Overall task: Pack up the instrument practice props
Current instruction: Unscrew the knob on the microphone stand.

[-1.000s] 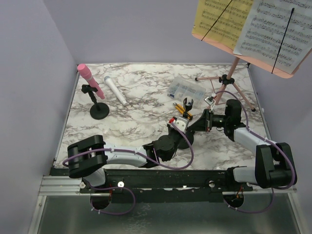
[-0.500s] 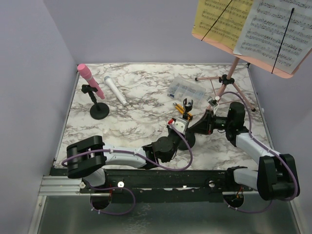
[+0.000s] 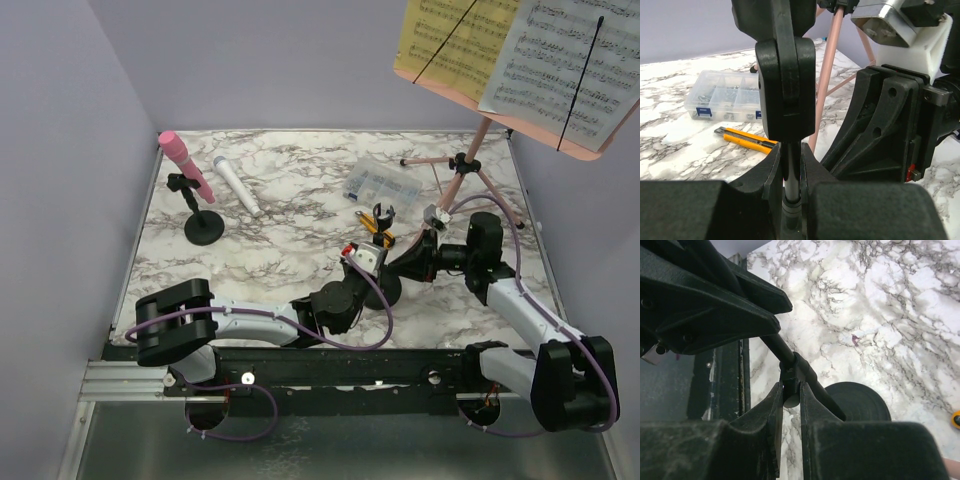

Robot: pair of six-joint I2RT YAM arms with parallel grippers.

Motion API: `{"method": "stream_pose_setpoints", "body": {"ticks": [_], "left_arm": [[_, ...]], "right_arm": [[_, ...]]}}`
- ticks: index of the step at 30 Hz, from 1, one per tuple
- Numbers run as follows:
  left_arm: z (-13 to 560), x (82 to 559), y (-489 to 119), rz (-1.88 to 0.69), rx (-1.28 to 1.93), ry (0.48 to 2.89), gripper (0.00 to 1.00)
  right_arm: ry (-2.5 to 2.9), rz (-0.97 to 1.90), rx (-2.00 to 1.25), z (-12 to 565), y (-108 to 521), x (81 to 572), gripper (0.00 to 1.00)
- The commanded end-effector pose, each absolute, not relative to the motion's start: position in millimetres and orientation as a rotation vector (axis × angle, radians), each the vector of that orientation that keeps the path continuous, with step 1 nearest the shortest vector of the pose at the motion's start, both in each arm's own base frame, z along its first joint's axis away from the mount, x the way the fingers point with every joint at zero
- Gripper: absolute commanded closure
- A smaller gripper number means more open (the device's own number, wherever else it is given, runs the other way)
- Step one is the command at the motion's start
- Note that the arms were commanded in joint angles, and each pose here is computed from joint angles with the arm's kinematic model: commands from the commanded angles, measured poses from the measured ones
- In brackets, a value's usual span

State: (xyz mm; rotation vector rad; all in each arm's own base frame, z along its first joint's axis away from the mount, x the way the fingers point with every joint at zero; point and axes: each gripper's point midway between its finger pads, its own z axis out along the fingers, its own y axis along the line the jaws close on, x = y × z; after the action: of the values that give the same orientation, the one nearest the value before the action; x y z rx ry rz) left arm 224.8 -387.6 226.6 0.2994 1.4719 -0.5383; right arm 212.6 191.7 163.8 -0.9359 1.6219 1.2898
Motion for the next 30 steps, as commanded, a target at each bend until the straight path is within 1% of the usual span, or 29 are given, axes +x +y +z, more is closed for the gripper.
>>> {"method": "stream_pose_setpoints", "body": {"ticks": [1, 12, 17, 19, 21, 23, 24, 27, 29, 30], "left_arm": [[254.4, 226.4, -384.3, -0.597, 0.212, 1.422, 1.00], [247.0, 228.0, -390.0, -0.577, 0.224, 1.455, 1.00], [244.2, 228.7, -387.2, -0.566, 0.216, 1.473, 1.00], [243.8, 229.0, -386.5, -0.564, 0.213, 1.476, 1.00], [243.7, 229.2, -386.7, -0.563, 0.212, 1.478, 1.00], [243.1, 229.0, -387.7, -0.562, 0.216, 1.480, 1.00], [243.7, 229.1, -388.5, -0.565, 0.215, 1.480, 1.00], [244.6, 228.7, -389.0, -0.569, 0.218, 1.481, 1.00], [244.1, 228.0, -388.6, -0.572, 0.216, 1.484, 1.00], [243.9, 227.7, -388.5, -0.574, 0.217, 1.485, 1.00]], "right_arm": [[1.571, 1.159, -1.030, 162.5, 188.1, 218.0, 0.93], [1.525, 1.005, -1.137, 162.0, 183.1, 230.2, 0.93], [1.241, 0.929, -1.416, 161.8, 185.4, 212.6, 0.95], [1.117, 0.884, -1.501, 160.5, 185.8, 204.5, 0.92], [1.025, 0.830, -1.561, 157.4, 185.5, 201.0, 0.86], [0.957, 0.769, -1.613, 151.6, 184.4, 201.3, 0.83], [0.931, 0.733, -1.640, 148.0, 183.6, 202.9, 0.83], [0.934, 0.645, -1.691, 137.3, 178.8, 211.0, 0.87], [0.952, 0.604, -1.716, 129.9, 174.8, 213.3, 0.87], [0.959, 0.598, -1.720, 126.9, 173.9, 213.0, 0.86]]}}
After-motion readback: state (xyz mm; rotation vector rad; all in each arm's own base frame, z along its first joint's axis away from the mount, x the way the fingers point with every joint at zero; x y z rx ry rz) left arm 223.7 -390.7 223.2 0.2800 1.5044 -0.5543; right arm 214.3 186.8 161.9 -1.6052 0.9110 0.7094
